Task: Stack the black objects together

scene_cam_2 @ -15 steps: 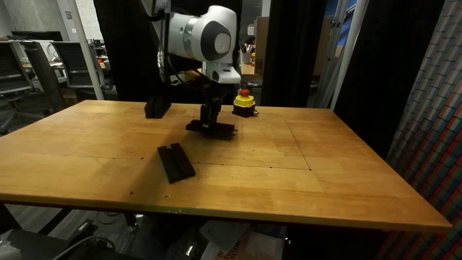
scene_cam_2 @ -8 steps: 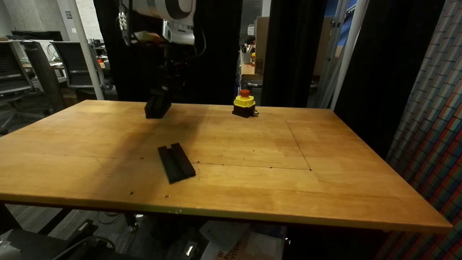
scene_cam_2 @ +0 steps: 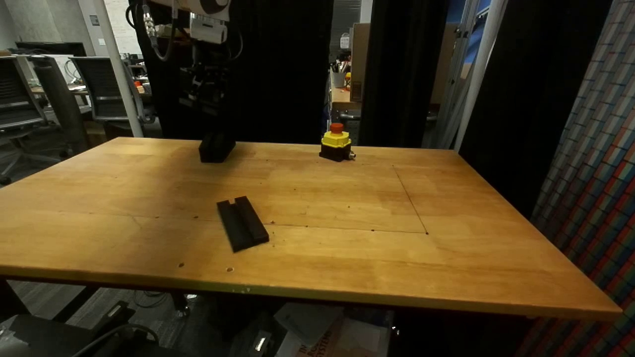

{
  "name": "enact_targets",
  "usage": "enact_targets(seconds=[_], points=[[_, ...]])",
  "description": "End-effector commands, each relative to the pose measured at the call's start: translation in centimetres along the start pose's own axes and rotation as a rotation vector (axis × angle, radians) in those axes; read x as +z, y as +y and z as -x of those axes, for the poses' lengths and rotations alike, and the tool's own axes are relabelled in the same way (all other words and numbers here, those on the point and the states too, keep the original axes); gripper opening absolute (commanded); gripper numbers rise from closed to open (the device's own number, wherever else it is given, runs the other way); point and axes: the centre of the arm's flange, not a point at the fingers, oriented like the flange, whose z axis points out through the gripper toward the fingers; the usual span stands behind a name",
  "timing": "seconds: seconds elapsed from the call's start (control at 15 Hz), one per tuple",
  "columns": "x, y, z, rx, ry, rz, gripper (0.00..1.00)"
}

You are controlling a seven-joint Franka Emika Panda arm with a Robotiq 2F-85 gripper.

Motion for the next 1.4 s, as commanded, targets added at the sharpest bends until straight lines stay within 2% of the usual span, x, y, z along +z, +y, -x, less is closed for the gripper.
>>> enact_targets(seconds=[0.0,0.2,0.47,0.67,1.13,1.33], points=[[1.2,-3.8,5.7,0.128,-0.014,-0.020,0.45],[3.2,-3.7,7.9,0.266,-0.025,-0.035,0.45],[5.1,-2.2,9.5,0.484,-0.031,-0.085,0.45],[6.6,-1.5,10.9,0.603,-0.017,-0.126,0.45],[8.5,-2.9,8.4,0.721,0.015,-0.210,0.45],[9.0,-2.8,9.3,0.737,0.014,-0.219,0.45]])
